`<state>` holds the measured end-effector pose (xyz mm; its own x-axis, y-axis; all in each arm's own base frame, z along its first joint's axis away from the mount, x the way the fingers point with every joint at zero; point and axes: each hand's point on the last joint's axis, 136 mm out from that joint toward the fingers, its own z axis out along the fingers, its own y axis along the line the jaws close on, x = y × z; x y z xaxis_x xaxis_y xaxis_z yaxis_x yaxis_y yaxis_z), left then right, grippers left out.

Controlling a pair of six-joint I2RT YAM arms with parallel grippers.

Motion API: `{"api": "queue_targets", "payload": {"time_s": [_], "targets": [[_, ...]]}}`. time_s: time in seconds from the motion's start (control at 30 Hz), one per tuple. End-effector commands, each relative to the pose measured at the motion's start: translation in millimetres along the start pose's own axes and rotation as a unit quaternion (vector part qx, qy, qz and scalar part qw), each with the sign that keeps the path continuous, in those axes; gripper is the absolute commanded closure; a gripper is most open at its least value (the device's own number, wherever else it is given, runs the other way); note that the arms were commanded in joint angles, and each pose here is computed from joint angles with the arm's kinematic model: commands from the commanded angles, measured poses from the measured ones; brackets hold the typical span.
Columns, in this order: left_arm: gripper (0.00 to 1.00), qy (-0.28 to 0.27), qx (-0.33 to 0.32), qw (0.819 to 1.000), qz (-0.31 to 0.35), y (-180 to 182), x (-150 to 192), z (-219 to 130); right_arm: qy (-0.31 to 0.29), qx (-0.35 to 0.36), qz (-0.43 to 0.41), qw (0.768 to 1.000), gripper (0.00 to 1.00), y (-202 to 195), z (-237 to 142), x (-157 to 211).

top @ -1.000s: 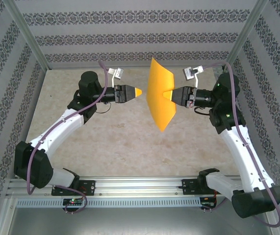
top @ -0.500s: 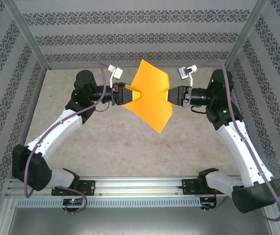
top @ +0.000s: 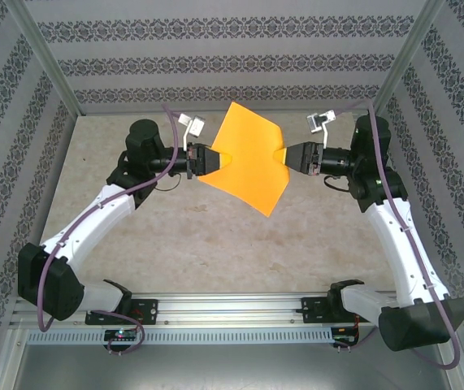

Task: Fold a paper plane with a square sheet of paper (fold left side to right side)
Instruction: Place a square sheet of paper at the center of the table, then first fold in half a square sheet of paper at the center of the table.

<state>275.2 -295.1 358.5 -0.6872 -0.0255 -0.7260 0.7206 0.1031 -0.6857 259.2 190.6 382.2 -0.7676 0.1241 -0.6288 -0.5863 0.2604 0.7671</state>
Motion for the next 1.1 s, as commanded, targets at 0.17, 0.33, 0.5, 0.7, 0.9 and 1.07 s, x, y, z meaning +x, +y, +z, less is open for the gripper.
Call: {"api": "queue_targets", "payload": {"time_s": [0.17,0.33,0.5,0.7,0.9,1.07], "targets": [[1.0,0.051,-0.227,0.955,-0.185,126,121,-24,0.003,0.208,0.111,0.972,0.28,-135,-23,49],[1.0,0.033,-0.336,0.909,-0.244,173,178,-56,0.023,0.265,0.165,0.95,0.27,-194,-21,91],[1.0,0.054,-0.381,0.891,-0.241,191,204,-68,0.049,0.288,0.193,0.937,0.27,-228,-5,126],[1.0,0.08,-0.424,0.874,-0.222,201,206,-79,0.071,0.29,0.215,0.93,0.31,-245,27,149],[0.62,0.07,-0.371,0.898,-0.227,186,196,-59,0.077,0.291,0.214,0.929,0.31,-248,50,154],[0.47,0.057,-0.311,0.921,-0.228,169,183,-40,0.087,0.292,0.218,0.927,0.31,-250,63,160]]}}
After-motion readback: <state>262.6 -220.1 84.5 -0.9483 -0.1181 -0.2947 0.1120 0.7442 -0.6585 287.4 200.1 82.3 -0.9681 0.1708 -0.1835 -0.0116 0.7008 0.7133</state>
